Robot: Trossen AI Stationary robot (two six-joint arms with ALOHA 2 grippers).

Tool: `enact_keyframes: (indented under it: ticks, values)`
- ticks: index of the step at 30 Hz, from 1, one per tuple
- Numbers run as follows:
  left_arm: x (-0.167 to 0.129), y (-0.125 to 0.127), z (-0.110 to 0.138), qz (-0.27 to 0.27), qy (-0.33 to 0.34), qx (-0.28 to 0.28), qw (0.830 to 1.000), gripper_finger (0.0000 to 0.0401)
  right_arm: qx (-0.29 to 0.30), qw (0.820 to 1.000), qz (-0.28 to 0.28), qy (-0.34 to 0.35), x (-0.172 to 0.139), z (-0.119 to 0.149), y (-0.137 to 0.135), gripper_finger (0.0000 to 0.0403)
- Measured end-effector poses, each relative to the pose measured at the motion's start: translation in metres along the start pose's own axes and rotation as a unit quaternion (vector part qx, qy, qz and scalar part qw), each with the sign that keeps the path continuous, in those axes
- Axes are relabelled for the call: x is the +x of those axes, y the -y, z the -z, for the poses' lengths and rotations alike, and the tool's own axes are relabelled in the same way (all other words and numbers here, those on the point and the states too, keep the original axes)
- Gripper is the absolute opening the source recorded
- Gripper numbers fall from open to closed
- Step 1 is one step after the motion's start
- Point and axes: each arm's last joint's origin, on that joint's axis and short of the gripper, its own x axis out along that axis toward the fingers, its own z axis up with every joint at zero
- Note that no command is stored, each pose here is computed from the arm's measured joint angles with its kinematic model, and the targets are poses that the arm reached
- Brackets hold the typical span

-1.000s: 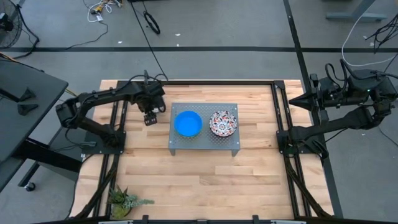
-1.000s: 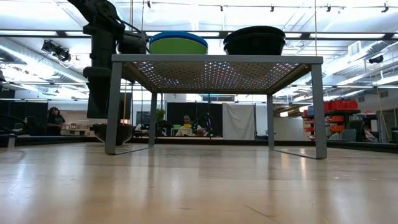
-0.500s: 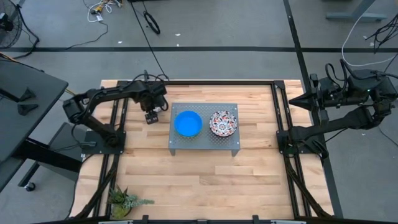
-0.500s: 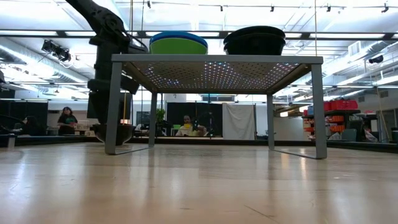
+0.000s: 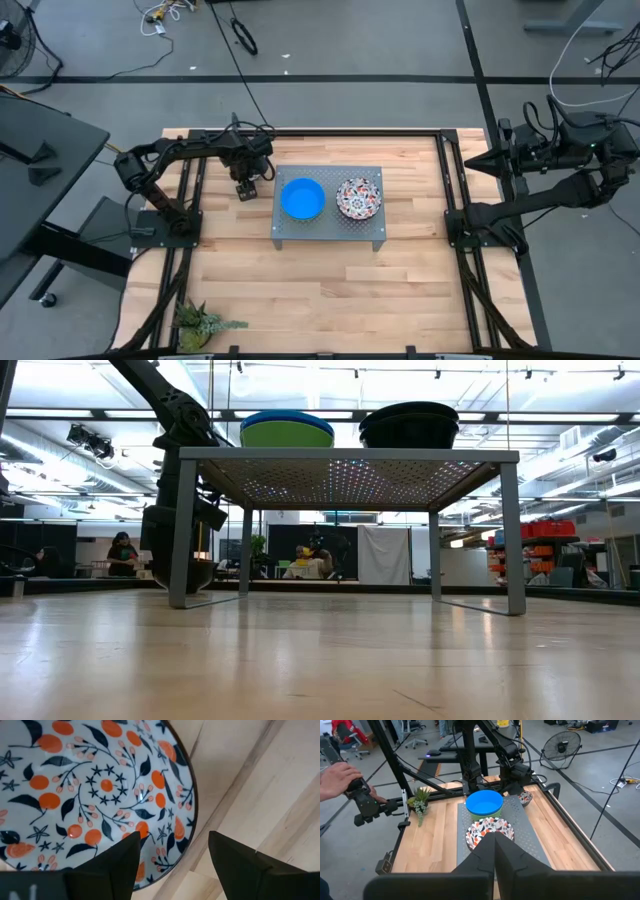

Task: Pick & Place Mini bowls
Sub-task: Stack the white patterned bowl on top of the white patterned bowl on the shelf

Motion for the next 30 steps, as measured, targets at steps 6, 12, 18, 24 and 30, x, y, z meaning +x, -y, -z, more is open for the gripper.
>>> enact_keyframes:
  ticks: [6,12,18,24,30]
  values:
    - [0.0001,0.0,0.0,0.0,0.0,0.0,1.0,0.0214,0.0,1.0,0.0,0.0,0.0,0.0,0.0,0.0007]
    - [0.0001,0.0,-0.0001,0.0,0.0,0.0,1.0,0.0161,0.0,1.0,0.0,0.0,0.0,0.0,0.0,0.0007]
    - [0.0001,0.0,0.0,0.0,0.0,0.0,1.0,0.0116,0.0,1.0,0.0,0.0,-0.0001,0.0,0.0,0.0007]
    - [0.0001,0.0004,-0.0001,0.007,0.001,0.0,1.0,0.0088,0.0,1.0,0.0,0.0,0.0,0.0,0.0,0.0007]
    - [-0.0005,0.0004,-0.0001,0.006,0.0,0.0,1.0,0.0057,0.0,1.0,0.0,0.0,0.0,0.0,0.0,0.0006]
